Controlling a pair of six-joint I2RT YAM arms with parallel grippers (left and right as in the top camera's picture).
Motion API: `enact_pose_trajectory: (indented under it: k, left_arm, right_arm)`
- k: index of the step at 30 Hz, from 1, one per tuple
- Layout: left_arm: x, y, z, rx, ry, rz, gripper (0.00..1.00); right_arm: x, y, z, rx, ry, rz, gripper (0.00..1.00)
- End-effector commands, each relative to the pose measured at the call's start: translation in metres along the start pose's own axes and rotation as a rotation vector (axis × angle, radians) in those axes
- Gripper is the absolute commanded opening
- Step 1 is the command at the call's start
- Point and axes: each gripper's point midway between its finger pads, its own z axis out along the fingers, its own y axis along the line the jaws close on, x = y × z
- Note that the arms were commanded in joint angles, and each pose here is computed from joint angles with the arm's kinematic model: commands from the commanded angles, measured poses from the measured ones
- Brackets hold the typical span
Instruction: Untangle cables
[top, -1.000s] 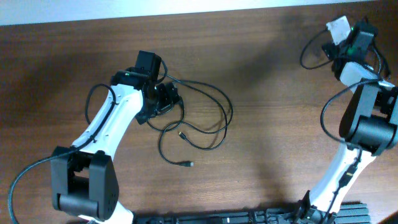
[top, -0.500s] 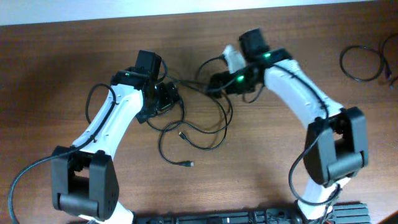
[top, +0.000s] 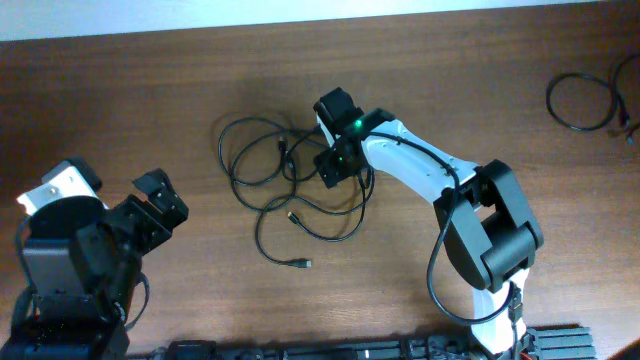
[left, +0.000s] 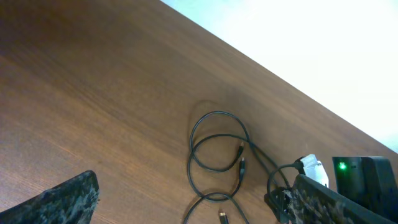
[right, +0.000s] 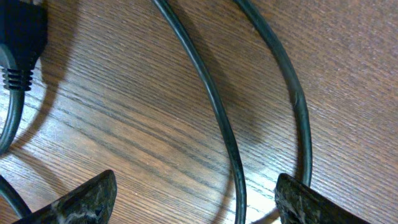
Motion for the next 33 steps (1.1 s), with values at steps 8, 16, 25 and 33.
enact_pose_trajectory:
  k: [8,16,25,33]
  left_arm:
    - [0.005,0.005,0.008,-0.044,0.04,0.025,0.99]
    - [0.005,0.005,0.008,-0.045,0.04,0.025,0.99]
    - [0.005,0.005,0.008,-0.044,0.04,0.025,0.99]
    - [0.005,0.005,0.008,-0.044,0.04,0.025,0.99]
  right_arm:
    - [0.008,-0.001,0.01,0.011,0.022,0.005,0.73]
    - [0.016,-0.003,0.027,0.009,0.009,0.005,0.04]
    - [-0.181,0.002,-0.231,0.072,-0.685,-0.094,0.04]
    - [-0.14,-0.133,-0.421,0.292,-0.976,0.162,0.04]
